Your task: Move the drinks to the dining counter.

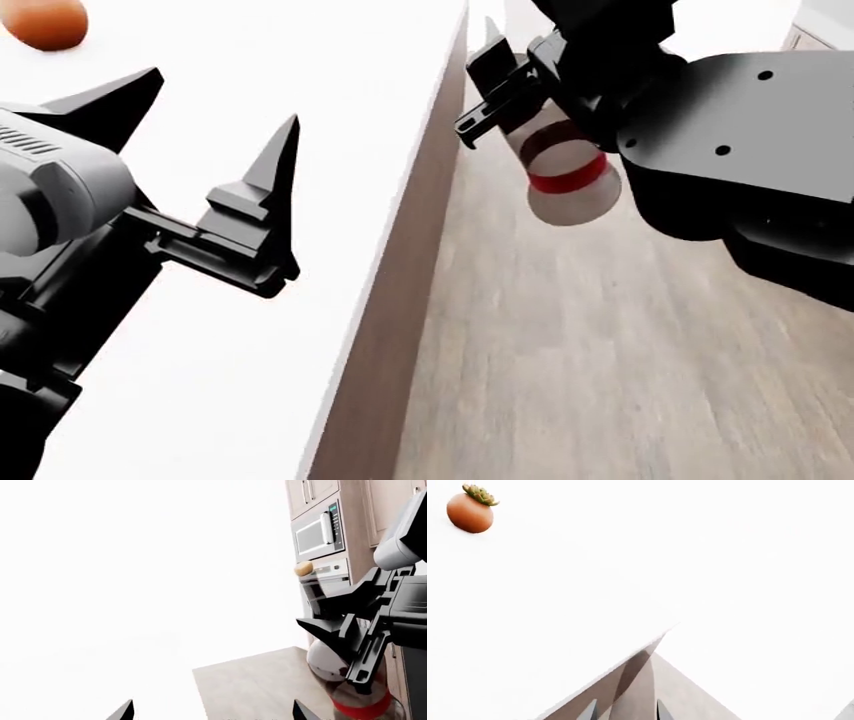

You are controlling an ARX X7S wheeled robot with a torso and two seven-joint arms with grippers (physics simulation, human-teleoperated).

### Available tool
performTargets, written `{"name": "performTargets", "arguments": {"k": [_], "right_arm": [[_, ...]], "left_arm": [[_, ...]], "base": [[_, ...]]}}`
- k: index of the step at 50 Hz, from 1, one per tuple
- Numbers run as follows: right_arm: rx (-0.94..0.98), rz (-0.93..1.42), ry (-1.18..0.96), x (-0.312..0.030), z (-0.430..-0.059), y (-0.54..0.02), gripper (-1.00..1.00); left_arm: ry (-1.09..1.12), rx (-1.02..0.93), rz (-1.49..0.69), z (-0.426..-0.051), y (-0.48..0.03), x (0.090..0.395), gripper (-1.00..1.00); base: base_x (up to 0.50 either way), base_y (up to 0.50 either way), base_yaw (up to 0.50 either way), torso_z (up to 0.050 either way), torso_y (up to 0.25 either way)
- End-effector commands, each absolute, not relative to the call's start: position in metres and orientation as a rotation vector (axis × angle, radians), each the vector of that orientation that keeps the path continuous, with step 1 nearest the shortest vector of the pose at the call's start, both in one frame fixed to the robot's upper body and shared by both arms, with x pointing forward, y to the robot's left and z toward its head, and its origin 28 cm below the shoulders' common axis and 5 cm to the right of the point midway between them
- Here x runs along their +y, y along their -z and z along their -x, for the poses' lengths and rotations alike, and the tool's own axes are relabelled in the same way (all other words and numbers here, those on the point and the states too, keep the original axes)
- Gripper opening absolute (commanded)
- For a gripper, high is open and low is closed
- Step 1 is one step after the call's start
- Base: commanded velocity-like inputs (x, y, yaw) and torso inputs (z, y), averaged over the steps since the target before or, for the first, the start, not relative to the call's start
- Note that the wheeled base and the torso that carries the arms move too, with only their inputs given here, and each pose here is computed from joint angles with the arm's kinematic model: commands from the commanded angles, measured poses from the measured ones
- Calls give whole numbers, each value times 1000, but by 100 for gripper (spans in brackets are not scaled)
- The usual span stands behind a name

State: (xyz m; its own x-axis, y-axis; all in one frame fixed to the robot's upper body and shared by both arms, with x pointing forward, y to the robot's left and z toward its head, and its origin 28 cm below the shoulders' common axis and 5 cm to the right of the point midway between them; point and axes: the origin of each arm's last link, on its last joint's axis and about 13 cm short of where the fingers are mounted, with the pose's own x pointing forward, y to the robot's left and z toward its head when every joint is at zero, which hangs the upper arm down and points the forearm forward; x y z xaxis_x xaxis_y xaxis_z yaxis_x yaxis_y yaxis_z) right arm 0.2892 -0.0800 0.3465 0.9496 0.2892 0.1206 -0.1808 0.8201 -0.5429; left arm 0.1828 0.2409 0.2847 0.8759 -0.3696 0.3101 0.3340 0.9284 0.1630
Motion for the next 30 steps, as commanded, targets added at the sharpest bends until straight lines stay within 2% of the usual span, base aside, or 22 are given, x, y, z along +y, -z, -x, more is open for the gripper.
{"name": "performTargets", "arguments": {"k": [1,30], "right_arm": [[-295,576,-149,-85,-289,-363,-100],[-289,578,-148,-85,-289,-361,-100]], "left_arm": [[370,-346,-107,-182,-286,240,100],[365,-341,-103,-182,-283,242,100]], "base": [[-457,-322,0,0,0],[-450,-357,0,1,2]]}}
